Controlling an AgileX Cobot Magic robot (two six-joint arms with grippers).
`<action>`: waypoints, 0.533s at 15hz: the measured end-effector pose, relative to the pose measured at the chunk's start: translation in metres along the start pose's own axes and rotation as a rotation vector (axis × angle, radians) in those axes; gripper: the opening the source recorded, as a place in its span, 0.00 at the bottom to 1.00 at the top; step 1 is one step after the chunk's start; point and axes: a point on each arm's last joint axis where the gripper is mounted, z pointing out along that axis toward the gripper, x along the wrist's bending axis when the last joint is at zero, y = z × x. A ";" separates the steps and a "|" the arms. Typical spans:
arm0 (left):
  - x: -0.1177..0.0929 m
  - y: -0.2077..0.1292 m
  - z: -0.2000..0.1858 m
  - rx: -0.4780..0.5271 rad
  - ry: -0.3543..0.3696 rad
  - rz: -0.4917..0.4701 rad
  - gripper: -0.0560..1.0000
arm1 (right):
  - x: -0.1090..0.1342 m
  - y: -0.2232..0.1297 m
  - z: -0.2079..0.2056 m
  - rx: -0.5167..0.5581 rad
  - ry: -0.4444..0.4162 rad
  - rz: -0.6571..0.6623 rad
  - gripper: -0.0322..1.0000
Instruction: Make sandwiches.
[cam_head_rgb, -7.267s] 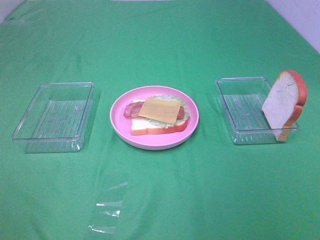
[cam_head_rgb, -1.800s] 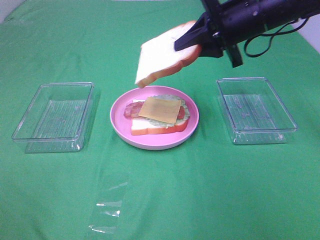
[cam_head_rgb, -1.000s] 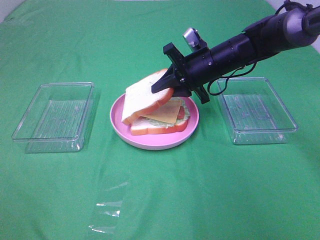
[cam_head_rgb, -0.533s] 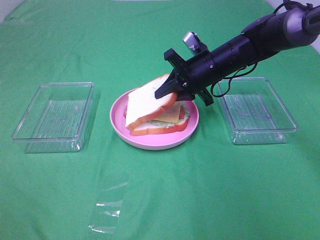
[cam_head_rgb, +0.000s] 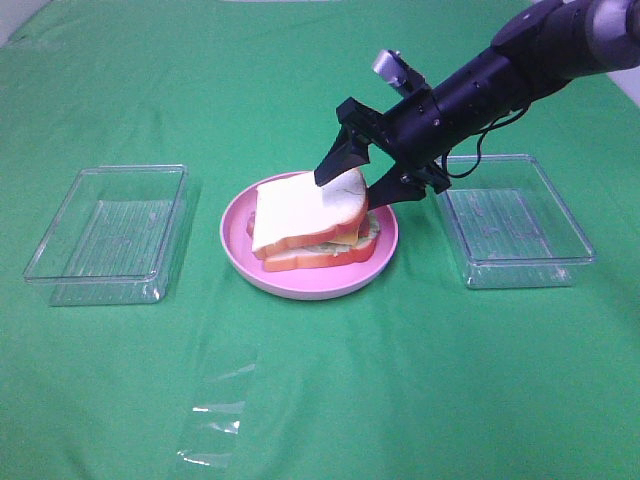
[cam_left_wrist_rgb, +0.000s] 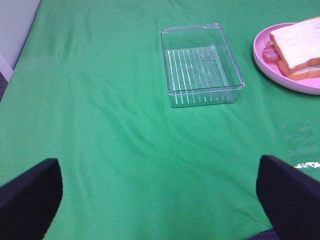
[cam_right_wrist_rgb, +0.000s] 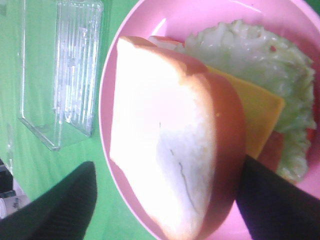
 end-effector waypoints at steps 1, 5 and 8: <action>0.000 0.000 0.000 0.000 0.000 0.000 0.97 | 0.004 -0.001 -0.009 -0.002 -0.043 -0.025 0.80; 0.000 0.000 0.000 0.000 0.000 0.000 0.97 | 0.019 -0.008 -0.065 -0.039 -0.345 -0.034 0.90; 0.000 0.000 0.000 0.000 0.000 0.000 0.97 | 0.021 -0.017 -0.095 -0.045 -0.535 0.011 0.90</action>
